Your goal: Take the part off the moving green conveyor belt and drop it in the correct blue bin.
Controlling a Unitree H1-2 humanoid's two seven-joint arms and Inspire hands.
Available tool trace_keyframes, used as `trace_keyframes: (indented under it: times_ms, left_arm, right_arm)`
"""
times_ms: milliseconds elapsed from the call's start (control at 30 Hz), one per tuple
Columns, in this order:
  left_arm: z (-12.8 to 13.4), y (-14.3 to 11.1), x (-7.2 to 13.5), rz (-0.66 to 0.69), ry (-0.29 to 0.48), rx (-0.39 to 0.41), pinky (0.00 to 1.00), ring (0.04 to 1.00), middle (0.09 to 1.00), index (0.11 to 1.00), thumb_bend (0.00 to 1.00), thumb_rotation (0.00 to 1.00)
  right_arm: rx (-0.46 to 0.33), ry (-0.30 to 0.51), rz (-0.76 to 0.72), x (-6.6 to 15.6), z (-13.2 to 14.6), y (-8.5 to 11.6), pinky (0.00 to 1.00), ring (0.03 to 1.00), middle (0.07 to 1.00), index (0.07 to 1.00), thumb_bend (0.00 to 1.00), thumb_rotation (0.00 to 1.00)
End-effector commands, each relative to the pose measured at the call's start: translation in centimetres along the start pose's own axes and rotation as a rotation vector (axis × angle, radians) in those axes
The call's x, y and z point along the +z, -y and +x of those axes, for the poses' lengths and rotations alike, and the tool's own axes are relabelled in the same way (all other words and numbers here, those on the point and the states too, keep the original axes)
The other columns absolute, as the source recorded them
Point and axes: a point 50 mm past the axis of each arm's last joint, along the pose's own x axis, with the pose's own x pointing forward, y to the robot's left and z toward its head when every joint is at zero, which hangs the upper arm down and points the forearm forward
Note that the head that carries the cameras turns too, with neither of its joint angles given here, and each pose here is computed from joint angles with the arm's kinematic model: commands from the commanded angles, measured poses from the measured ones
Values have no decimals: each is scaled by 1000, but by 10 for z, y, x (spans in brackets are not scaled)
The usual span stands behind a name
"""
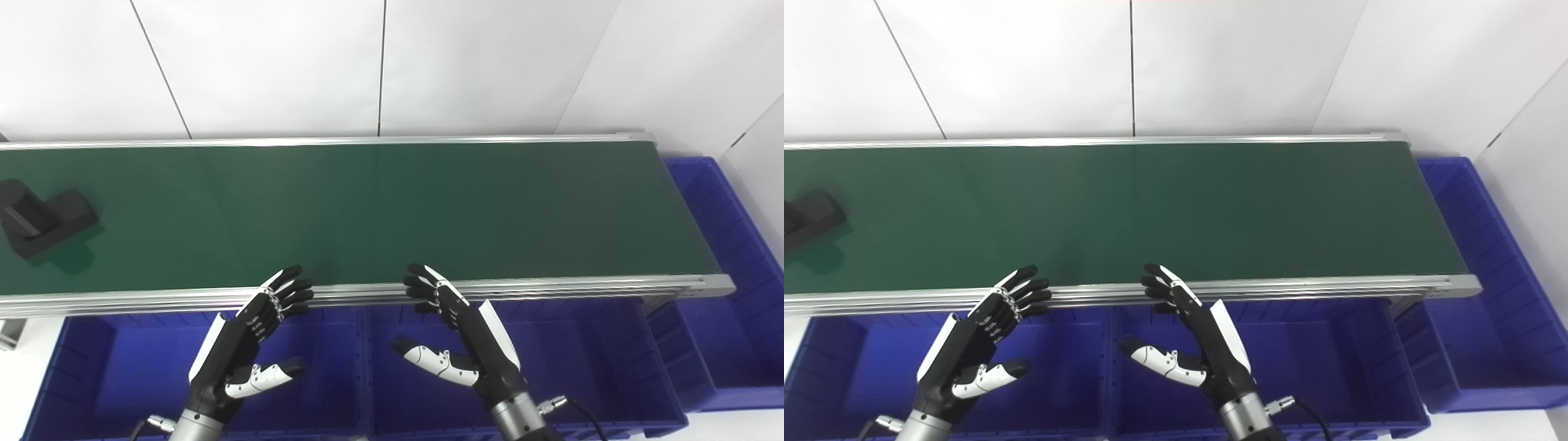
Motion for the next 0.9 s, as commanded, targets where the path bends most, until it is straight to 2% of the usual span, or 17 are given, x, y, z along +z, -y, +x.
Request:
trace_keyframes:
  times_ms: [0,400,867]
  left_arm:
    - [5,2,8,13,54,0,765,811,842,883,859,461]
    - [7,5,7,9,52,-1,763,808,839,884,863,460]
    - [11,16,-1,19,49,2,742,795,832,874,863,445]
  right_arm:
    - [-15,63,4,9,0,3,762,830,848,900,550,520]
    - [-14,61,7,8,0,4,761,831,846,896,555,529]
    - [-13,65,1,0,-3,11,767,835,849,898,534,495]
